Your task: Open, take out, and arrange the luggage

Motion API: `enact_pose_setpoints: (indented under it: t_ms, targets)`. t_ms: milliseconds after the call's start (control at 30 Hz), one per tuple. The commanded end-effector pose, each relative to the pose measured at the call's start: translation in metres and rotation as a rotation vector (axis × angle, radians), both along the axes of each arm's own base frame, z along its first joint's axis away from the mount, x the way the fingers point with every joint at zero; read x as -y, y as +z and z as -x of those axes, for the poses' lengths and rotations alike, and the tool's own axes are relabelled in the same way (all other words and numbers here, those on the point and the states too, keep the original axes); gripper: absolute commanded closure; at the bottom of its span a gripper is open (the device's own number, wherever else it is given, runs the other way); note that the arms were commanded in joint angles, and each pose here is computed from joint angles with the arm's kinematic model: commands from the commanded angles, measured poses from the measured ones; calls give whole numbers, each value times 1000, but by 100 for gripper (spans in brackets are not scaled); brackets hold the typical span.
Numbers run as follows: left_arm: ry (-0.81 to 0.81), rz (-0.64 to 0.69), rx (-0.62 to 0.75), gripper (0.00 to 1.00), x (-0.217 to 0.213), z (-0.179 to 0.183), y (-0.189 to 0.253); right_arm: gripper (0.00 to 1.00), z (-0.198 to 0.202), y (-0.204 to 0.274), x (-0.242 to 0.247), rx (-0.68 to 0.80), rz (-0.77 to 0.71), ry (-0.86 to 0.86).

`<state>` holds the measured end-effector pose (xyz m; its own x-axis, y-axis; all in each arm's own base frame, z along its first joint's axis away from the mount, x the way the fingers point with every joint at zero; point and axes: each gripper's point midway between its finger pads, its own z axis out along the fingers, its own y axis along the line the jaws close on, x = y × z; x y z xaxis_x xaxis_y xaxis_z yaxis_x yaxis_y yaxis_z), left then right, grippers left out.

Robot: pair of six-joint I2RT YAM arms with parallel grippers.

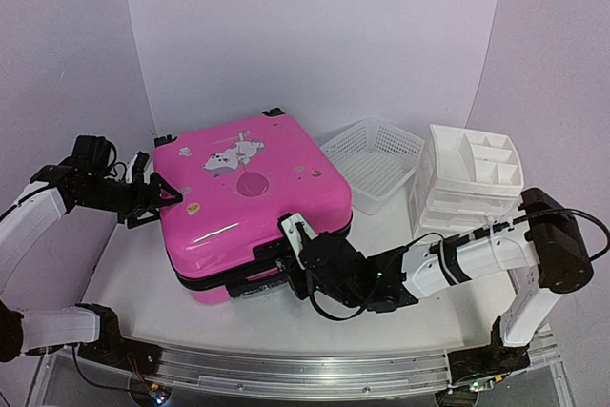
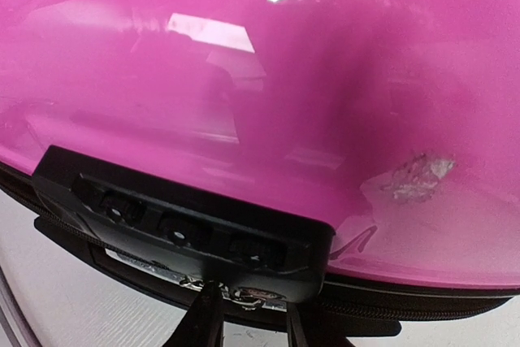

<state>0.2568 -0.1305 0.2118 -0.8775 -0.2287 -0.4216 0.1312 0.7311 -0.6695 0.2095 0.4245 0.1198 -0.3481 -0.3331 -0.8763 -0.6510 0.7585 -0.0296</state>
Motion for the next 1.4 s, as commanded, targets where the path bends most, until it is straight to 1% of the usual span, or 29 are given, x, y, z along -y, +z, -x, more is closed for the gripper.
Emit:
enact_pose_setpoints:
  t_ms: [0, 67, 133, 167, 233, 300, 367, 467, 567, 600, 800, 833, 900, 933, 1367]
  targets:
    - [-45, 20, 73, 9, 7, 2, 17, 67, -3, 3, -6, -9, -18, 1]
    - [-44, 19, 74, 9, 7, 2, 17, 63, -4, 0, -9, -14, -6, 1]
    - [-43, 19, 74, 9, 6, 3, 17, 62, -8, 1, -9, 3, 4, -21]
    - [-43, 19, 75, 9, 6, 3, 17, 64, -11, 1, -8, 15, 10, -37]
    - [-42, 19, 77, 9, 6, 4, 18, 69, -15, 1, -6, 28, 18, -66]
    - [-42, 19, 78, 9, 6, 5, 19, 72, -17, 0, -6, 34, 21, -78]
    - [-41, 18, 80, 9, 6, 5, 20, 81, -19, -5, -8, 35, 34, -82]
    - [-37, 14, 84, 9, 5, 4, 20, 91, -19, -9, -8, 27, 35, -92]
    - [-35, 9, 87, 9, 4, 4, 21, 97, -15, -12, -11, 9, 33, -62]
    - [-35, 7, 89, 9, 4, 4, 22, 100, -13, -12, -12, 4, 31, -52]
    - [-29, -2, 86, 9, 3, 2, 21, 100, -6, -7, -5, -14, 22, -22]
    - [-28, -3, 87, 9, 3, 2, 21, 99, -5, -7, -5, -18, 21, -18]
    - [-27, -5, 87, 9, 2, 2, 21, 91, -5, -9, -5, -20, 25, -11]
    - [-28, -4, 87, 9, 3, 1, 21, 89, -5, -9, -6, -18, 28, -10]
    - [-26, -15, 91, 9, 1, 2, 26, 80, -12, -17, -10, -5, 35, -42]
